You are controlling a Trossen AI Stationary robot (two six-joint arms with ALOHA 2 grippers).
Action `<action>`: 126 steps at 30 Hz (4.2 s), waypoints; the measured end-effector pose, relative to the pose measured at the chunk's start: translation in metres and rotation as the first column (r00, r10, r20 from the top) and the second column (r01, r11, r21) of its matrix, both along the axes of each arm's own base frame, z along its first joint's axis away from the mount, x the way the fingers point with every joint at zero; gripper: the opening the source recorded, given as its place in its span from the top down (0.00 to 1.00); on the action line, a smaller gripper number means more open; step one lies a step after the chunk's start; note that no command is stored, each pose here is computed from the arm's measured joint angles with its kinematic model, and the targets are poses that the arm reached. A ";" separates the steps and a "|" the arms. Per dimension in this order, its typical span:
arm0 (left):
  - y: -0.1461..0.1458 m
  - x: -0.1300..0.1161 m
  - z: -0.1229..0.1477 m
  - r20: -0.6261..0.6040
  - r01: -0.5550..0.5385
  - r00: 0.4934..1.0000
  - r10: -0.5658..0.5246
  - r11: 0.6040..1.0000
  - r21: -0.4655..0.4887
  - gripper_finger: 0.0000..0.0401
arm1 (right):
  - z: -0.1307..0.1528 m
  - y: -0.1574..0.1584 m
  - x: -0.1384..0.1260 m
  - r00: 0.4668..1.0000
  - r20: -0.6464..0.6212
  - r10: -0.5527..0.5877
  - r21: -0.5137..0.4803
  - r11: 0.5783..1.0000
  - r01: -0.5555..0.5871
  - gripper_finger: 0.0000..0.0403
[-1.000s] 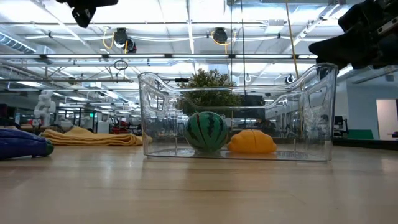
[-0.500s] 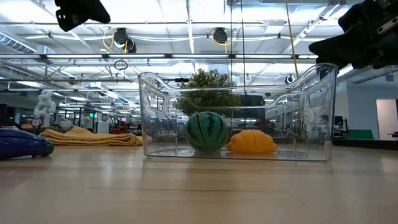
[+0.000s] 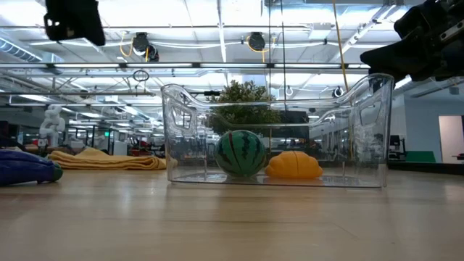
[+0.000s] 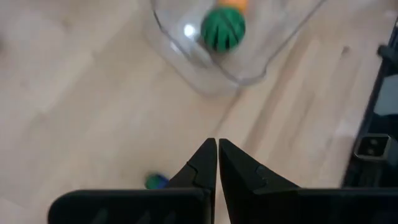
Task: Pick and placing Produce into tupperware
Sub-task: Put the eggplant into the transparent bin
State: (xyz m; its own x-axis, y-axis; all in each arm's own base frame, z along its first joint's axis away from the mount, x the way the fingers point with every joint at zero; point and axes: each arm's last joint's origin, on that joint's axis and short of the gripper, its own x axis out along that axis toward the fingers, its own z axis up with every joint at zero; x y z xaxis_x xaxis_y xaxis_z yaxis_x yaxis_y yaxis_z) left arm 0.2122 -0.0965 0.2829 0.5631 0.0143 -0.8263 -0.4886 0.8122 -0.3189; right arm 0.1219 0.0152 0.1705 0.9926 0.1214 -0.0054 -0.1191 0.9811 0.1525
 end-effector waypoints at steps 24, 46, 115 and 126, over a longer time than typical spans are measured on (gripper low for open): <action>-0.023 0.014 -0.056 -0.434 -0.111 0.900 0.041 0.984 -0.136 0.95 | 0.000 0.000 0.000 1.000 -0.004 0.000 -0.001 1.000 0.000 1.00; -0.018 0.016 -0.056 -0.427 -0.150 0.900 0.084 0.981 -0.124 0.40 | 0.000 0.000 0.000 1.000 -0.004 0.000 -0.001 1.000 0.000 1.00; -0.006 0.002 -0.134 -0.384 -0.203 0.916 0.116 0.960 -0.194 0.31 | 0.000 0.000 0.000 1.000 -0.004 -0.001 -0.005 1.000 0.001 1.00; -0.009 0.006 -0.149 -0.442 -0.182 0.893 0.090 0.968 -0.171 0.31 | 0.000 0.000 0.000 1.000 -0.004 -0.001 -0.005 1.000 0.001 1.00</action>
